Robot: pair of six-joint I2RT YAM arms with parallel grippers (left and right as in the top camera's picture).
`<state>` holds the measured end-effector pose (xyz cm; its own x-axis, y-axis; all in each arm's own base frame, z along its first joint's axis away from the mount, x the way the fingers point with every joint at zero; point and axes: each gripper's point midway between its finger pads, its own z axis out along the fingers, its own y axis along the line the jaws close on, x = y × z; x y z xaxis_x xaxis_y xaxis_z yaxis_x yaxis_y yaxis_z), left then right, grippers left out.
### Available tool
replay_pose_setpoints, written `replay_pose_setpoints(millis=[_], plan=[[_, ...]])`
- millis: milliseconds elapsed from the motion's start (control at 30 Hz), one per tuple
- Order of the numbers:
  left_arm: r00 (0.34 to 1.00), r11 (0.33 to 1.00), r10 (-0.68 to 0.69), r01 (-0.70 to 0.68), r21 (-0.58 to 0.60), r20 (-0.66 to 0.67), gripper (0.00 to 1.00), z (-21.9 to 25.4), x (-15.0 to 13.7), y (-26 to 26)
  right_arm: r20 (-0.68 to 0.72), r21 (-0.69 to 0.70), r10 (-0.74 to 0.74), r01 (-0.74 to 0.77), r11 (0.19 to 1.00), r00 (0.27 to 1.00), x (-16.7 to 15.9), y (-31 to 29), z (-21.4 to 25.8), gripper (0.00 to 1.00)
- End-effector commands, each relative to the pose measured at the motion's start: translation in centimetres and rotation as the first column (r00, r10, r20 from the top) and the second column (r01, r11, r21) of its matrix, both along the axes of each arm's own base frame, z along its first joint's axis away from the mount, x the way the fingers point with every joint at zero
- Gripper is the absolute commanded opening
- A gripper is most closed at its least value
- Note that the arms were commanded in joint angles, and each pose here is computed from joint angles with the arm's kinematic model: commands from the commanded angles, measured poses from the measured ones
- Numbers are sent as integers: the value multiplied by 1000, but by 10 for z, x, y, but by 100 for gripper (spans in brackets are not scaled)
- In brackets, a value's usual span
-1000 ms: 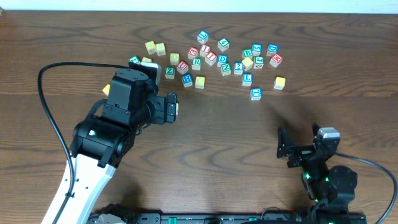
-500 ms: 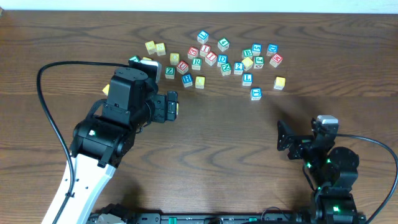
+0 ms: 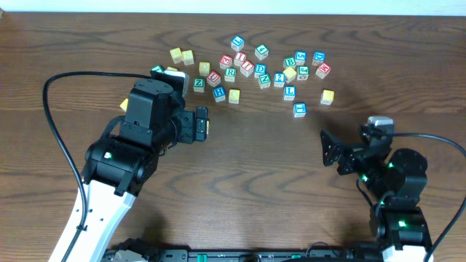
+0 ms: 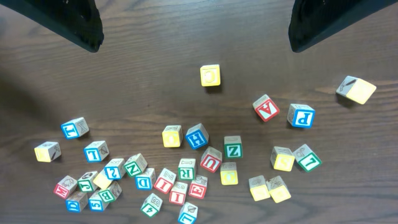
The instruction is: Spell out CORL
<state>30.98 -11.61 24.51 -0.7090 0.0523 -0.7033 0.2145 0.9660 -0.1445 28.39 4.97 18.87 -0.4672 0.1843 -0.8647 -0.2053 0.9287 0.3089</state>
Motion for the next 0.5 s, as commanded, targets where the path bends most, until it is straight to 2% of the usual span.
replay_pose_setpoints(millis=[0, 300, 467], plan=[[1000, 1000, -8, 9, -13, 22, 94, 9, 0, -2, -4, 10, 59, -59, 998, 998, 6, 8, 16, 99], [997, 1000, 19, -18, -15, 69, 94, 36, 6, 4, -108, 18, 128, -127, 992, 986, 31, 16, 36, 99], [996, 998, 64, -63, -10, 60, 94, 44, 18, 16, -132, 18, 166, -165, 986, 977, 45, 24, 44, 99]])
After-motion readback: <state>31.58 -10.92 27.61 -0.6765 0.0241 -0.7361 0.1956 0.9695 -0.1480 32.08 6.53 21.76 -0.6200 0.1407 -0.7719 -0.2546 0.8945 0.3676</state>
